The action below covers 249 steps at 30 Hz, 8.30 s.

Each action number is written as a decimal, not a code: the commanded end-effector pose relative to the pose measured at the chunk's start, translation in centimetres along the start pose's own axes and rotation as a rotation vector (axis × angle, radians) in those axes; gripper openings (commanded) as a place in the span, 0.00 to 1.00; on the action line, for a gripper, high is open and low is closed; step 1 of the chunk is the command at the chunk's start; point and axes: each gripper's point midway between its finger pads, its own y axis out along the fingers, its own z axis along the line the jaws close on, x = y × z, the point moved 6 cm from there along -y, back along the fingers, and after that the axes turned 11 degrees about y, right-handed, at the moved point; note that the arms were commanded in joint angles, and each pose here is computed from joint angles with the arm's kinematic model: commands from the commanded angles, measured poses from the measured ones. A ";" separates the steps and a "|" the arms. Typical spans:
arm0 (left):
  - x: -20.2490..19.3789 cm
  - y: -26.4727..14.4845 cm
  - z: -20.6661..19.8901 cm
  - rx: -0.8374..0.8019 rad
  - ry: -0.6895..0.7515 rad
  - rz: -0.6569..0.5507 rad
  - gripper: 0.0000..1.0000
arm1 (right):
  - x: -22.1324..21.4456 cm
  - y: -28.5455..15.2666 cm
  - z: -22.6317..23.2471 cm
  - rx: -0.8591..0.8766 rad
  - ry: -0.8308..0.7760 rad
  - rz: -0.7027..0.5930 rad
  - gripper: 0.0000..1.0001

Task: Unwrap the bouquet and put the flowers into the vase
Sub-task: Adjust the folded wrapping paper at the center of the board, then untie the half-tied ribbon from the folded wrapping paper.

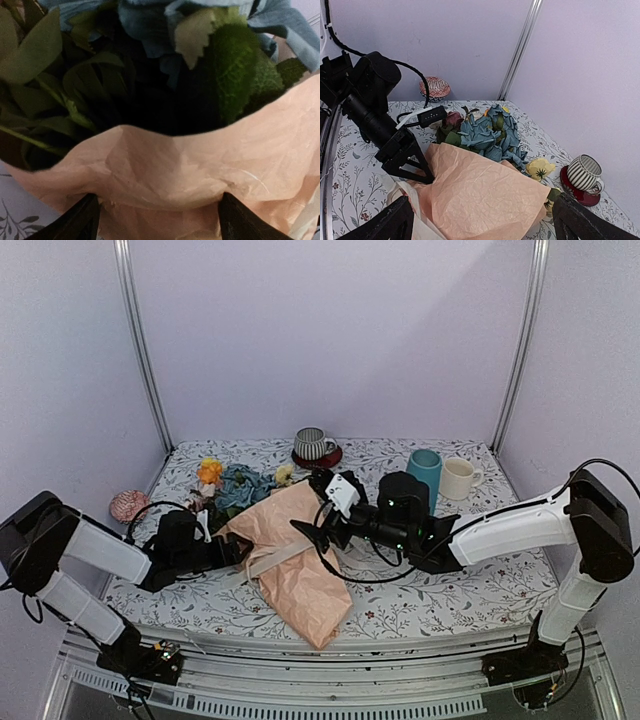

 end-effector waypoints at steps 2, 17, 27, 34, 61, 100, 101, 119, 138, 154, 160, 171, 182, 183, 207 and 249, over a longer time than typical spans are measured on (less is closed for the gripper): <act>2.3 1.3 0.4 -0.012 -0.040 -0.079 0.84 | 0.3 -0.9 0.3 0.016 0.042 -0.007 0.99; 5.7 1.2 0.3 -0.064 0.024 -0.133 0.83 | 1.4 -0.7 0.2 0.015 -0.003 -0.025 0.99; 5.3 -5.0 -2.2 -0.120 0.092 -0.103 0.81 | 2.1 -0.8 1.0 0.085 0.002 -0.005 0.99; 5.0 -7.8 -3.4 -0.177 0.142 -0.153 0.80 | 1.7 -1.8 1.4 0.104 0.043 0.071 0.99; 3.1 -7.4 -7.1 -0.290 0.302 -0.113 0.73 | -3.5 1.9 2.8 0.168 0.128 0.288 0.78; 2.5 -5.0 -7.4 -0.276 0.320 -0.010 0.58 | -2.5 2.1 -0.2 0.034 0.152 0.267 0.03; 2.5 -5.0 -7.3 -0.273 0.320 -0.007 0.58 | -2.6 1.7 -0.9 0.016 0.180 0.262 0.03; 2.8 -5.4 -7.8 -0.267 0.327 -0.011 0.58 | -8.3 -5.5 -4.6 -0.259 0.431 0.318 0.09; 2.7 -5.2 -8.5 -0.275 0.340 -0.003 0.61 | -2.4 -3.5 -0.6 0.009 0.203 0.278 0.30; 2.2 -4.9 -8.3 -0.261 0.352 0.018 0.61 | -2.7 2.1 3.6 0.175 0.091 0.364 0.33; 2.0 -4.1 -8.4 -0.266 0.361 0.048 0.59 | -3.7 3.6 4.1 0.182 0.063 0.435 0.35; 2.3 -2.5 -7.9 -0.191 0.382 0.065 0.54 | -6.5 5.7 3.8 0.090 0.023 0.545 0.45; 2.6 -0.5 -7.6 -0.142 0.389 0.098 0.29 | -5.0 4.1 3.6 0.078 0.029 0.485 0.11; 2.5 -0.3 -7.6 -0.138 0.390 0.103 0.17 | -4.8 3.9 3.4 0.068 0.031 0.476 0.11; 1.9 -1.9 -5.3 0.007 0.360 0.106 0.00 | -7.8 -6.3 -5.9 -0.478 0.395 0.386 0.14; 2.4 -2.8 -5.8 -0.019 0.353 0.087 0.00 | -5.2 2.4 2.5 -0.043 0.076 0.491 0.58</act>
